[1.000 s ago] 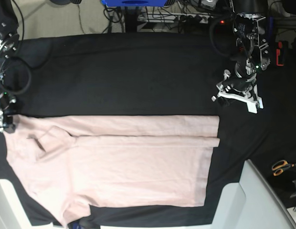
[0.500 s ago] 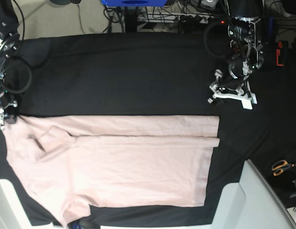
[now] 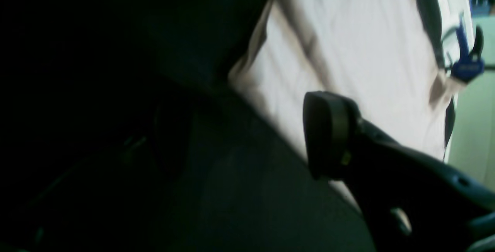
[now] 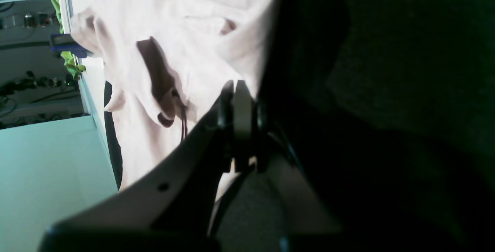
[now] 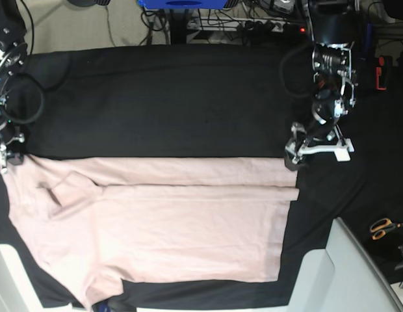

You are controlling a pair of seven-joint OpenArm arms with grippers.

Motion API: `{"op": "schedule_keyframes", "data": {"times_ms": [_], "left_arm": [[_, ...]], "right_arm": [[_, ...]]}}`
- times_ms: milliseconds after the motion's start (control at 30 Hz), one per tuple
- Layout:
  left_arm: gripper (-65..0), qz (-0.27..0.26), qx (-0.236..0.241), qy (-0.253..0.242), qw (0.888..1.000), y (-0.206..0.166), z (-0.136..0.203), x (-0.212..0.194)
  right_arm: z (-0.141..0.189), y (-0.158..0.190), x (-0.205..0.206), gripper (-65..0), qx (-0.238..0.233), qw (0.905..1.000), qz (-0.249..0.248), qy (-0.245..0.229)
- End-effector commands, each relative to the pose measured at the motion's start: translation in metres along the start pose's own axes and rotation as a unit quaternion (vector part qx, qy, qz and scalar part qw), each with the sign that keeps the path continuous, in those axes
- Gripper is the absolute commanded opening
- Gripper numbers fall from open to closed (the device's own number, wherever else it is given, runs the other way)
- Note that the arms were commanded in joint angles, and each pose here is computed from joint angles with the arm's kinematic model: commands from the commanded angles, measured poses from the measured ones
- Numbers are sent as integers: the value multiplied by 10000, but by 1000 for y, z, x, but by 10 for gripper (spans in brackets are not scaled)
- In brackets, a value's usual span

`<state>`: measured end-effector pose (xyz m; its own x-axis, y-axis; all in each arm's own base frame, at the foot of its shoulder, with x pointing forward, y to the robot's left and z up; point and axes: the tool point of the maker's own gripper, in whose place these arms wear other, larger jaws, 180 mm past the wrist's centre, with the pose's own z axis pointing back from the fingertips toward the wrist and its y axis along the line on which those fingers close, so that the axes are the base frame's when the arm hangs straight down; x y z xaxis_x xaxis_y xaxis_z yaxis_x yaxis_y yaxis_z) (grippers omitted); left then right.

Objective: Fold the T-shirt properly
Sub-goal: 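Grasp the folded edge with both grippers and drag it toward the robot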

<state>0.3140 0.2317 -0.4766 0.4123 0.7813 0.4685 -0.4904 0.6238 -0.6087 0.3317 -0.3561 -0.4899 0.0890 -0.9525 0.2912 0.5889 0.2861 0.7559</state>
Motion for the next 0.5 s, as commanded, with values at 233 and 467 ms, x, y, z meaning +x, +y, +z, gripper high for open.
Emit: {"op": "schedule_keyframes", "data": {"times_ms": [233,467], "left_arm": [[-202,171,8,188,9997,-15,-20,-4],[-202,206,-198,88,9996,-39,-29,8]], "right_arm": [[0,17,24,-650,209,9995,91,-232],[0,17,24,-650,209,9995,91,-232]]}}
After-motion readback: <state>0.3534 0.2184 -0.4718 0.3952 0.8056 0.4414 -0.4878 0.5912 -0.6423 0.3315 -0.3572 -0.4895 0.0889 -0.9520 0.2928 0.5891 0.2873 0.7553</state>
